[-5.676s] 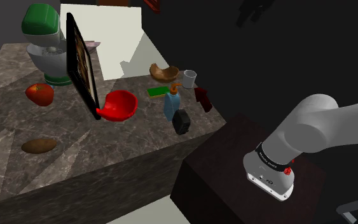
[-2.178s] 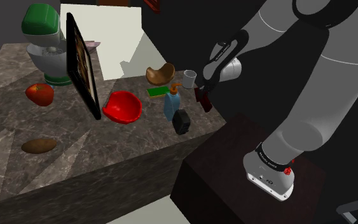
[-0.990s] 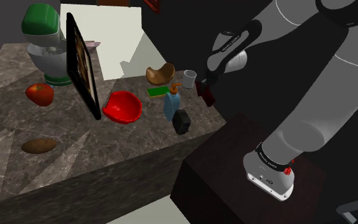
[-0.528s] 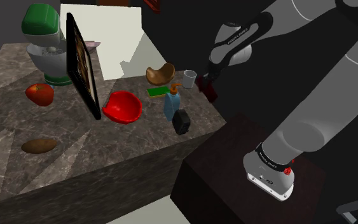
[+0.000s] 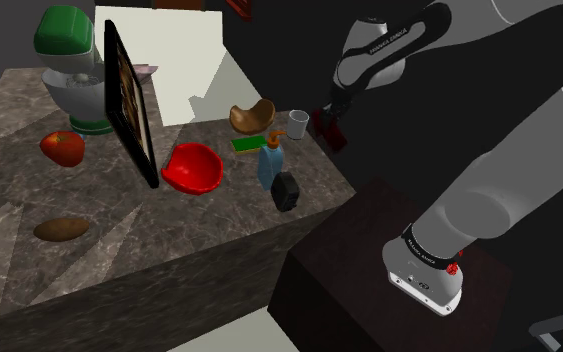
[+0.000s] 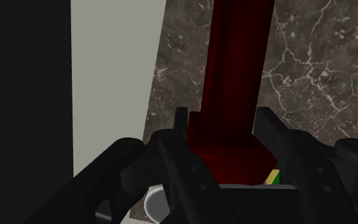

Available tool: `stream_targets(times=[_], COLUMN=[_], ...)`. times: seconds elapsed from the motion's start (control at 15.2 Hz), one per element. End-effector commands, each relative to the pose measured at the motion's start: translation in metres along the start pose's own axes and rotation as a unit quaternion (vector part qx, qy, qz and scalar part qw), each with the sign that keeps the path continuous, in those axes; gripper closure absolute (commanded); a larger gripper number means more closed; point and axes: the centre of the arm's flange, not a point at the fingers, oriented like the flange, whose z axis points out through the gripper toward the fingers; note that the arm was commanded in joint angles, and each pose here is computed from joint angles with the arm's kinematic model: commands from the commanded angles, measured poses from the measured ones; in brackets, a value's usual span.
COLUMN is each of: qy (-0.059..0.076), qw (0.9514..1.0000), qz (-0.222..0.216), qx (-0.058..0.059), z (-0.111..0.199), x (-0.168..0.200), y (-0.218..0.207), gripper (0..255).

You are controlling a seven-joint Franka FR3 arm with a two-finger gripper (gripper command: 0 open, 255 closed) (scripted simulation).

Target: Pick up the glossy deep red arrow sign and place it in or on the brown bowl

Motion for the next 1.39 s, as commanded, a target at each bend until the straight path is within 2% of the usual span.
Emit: stream_targets(times=[0.0, 0.46, 1.32], qy=[0.0, 0.0, 0.0], qw=[1.0, 1.0, 1.0], qz=[0.0, 0.0, 0.0], qx=[0.0, 0.0, 0.0], z=[-0.01, -0.044, -0.045], x=[0.002, 0.005, 0.17], y=[0.001, 0.002, -0.044], gripper=[255, 255, 255])
